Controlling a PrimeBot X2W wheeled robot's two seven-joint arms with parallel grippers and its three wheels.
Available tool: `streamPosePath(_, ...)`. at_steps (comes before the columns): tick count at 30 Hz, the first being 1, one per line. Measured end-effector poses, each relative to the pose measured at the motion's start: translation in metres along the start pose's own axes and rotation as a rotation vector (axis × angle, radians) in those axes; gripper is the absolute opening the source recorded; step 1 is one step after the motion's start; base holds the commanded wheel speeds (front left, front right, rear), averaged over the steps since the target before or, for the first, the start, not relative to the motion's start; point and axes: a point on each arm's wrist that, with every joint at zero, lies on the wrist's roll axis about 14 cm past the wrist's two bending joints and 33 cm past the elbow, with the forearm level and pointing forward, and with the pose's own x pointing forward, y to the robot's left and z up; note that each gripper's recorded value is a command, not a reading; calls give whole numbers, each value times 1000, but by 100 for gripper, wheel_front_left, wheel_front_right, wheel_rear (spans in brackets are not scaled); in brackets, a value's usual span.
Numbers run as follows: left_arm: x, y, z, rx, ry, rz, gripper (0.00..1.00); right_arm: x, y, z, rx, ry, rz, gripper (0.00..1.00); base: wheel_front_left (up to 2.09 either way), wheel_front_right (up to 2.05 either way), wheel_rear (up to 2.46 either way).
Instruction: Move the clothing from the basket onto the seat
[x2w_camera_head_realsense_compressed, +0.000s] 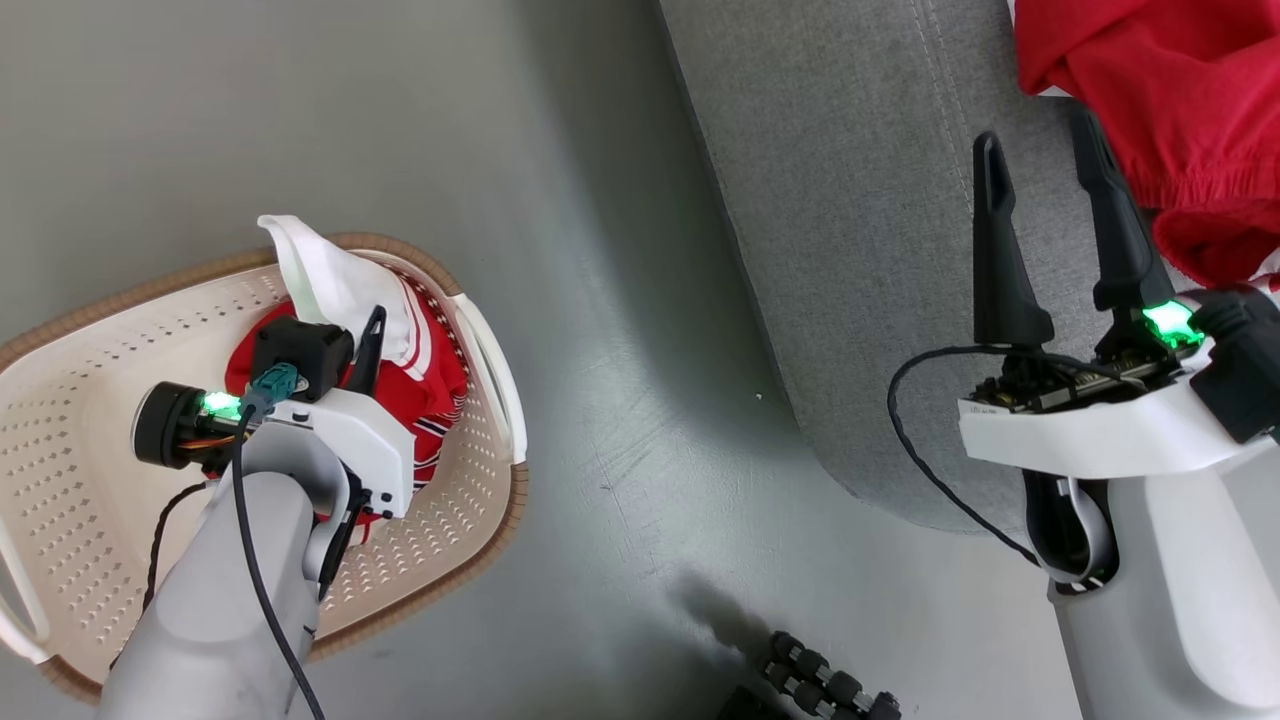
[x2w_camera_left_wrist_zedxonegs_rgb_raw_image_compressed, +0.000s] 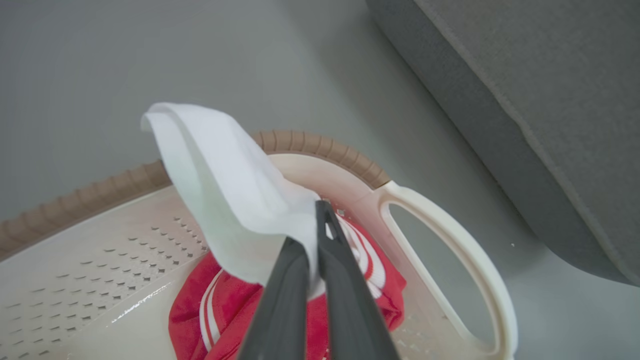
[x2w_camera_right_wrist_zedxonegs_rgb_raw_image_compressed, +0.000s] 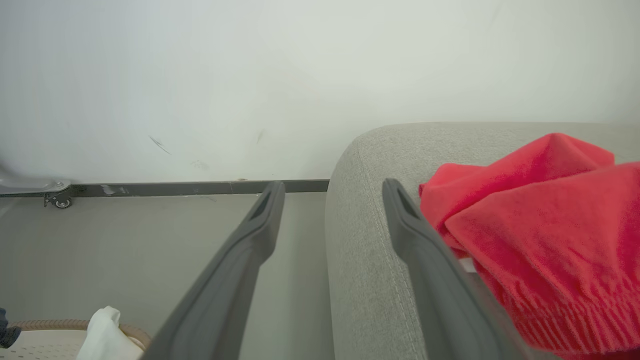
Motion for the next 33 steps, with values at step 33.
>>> streamPosePath(33, -65, 19, 126, 148, -373, 102, 0, 36, 77, 58, -6, -185, 228, 100, 0, 0, 0)
